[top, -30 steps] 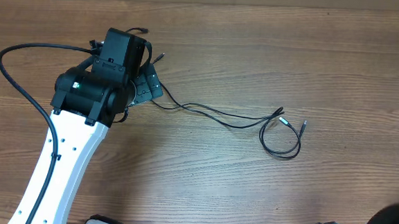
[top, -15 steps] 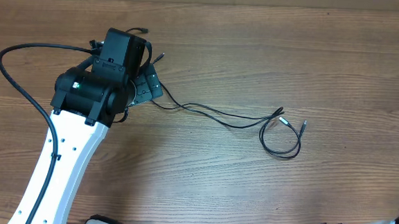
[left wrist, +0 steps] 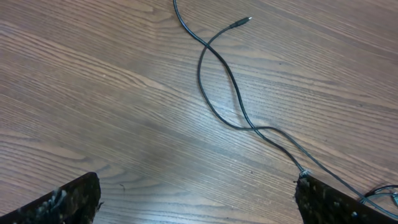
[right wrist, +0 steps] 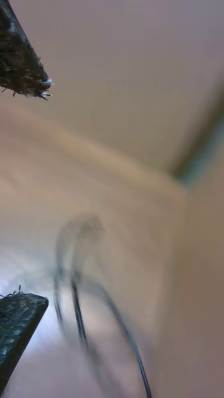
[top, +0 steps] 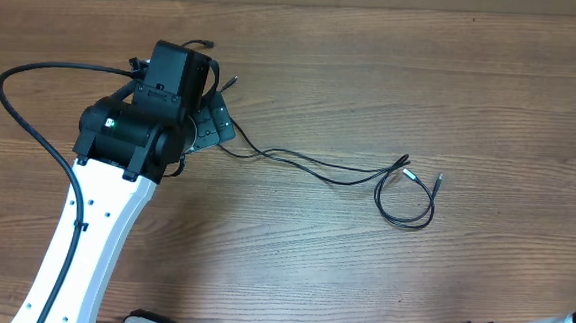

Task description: Untangle cables

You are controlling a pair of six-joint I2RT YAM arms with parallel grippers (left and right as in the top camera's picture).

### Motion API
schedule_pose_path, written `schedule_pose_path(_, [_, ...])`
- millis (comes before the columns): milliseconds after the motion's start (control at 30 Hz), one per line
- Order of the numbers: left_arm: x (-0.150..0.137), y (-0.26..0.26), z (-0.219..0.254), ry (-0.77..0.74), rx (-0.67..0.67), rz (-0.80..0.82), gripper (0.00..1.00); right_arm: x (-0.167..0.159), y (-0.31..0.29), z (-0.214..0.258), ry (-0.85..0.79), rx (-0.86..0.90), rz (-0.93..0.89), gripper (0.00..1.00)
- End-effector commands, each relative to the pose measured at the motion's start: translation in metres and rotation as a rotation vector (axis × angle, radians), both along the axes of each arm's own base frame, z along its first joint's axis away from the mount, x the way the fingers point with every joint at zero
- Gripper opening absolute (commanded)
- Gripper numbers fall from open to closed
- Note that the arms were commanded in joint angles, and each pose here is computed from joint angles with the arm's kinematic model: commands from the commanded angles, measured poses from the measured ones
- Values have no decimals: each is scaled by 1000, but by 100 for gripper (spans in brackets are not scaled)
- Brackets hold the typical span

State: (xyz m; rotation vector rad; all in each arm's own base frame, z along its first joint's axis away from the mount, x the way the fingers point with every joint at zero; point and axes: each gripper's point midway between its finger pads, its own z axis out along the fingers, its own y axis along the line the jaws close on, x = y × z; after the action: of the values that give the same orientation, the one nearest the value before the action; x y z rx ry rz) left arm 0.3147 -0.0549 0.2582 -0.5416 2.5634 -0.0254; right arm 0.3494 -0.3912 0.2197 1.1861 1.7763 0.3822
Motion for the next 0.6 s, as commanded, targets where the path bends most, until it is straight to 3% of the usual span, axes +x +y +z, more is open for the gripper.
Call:
schedule_pose_path(0, [0, 5, 7, -25, 10, 11, 100, 47, 87, 29, -151, 161, 306, 99])
schedule_pose_path(300, [0, 5, 7, -25, 10, 11, 99, 97, 263, 15, 5, 221, 691, 100])
schedule_pose_path(567, [0, 5, 7, -25, 10, 11, 99, 77, 367, 11, 244, 83, 825, 100])
